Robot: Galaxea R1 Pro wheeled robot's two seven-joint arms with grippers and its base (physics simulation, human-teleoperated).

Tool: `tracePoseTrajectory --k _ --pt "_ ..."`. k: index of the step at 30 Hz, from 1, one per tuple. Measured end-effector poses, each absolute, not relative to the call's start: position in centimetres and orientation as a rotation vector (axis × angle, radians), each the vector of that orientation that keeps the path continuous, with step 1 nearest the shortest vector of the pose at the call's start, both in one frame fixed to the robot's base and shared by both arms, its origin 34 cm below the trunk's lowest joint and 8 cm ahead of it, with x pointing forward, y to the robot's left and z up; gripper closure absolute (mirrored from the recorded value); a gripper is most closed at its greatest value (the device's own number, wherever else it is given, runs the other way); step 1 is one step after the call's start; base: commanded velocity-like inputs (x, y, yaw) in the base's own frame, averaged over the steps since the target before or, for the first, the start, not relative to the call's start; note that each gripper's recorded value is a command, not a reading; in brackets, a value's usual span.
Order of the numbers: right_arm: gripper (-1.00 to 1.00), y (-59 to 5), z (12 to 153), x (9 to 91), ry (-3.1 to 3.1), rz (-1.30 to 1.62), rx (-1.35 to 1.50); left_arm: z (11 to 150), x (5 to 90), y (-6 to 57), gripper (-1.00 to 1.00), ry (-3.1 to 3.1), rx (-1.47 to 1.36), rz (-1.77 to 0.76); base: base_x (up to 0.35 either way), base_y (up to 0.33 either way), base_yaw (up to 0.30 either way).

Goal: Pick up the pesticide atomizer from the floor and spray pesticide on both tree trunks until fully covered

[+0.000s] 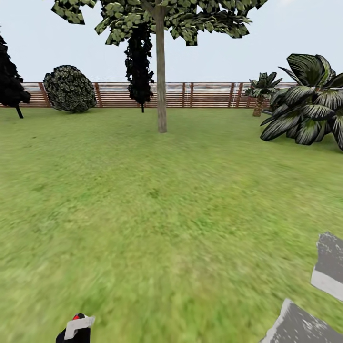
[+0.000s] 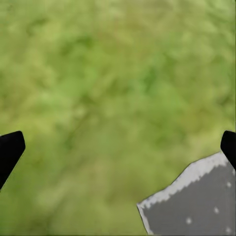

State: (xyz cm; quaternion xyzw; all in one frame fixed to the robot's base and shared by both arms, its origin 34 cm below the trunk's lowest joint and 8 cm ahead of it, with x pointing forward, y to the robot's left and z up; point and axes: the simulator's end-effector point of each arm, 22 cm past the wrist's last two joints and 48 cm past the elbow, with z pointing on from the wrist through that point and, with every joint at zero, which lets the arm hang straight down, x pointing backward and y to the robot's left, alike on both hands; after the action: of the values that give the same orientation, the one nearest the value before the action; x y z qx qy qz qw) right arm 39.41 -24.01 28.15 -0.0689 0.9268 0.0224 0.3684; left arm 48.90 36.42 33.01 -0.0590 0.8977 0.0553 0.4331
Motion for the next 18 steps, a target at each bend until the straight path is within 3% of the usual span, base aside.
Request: tracePoseTrajectory --k 18 --pt "-1.0 -24.01 28.14 39.39 2.38 0.057 -0.177 32.88 48.77 36.33 1.0 2.241 -0.149 0.137 0.338 0.0 0.0"
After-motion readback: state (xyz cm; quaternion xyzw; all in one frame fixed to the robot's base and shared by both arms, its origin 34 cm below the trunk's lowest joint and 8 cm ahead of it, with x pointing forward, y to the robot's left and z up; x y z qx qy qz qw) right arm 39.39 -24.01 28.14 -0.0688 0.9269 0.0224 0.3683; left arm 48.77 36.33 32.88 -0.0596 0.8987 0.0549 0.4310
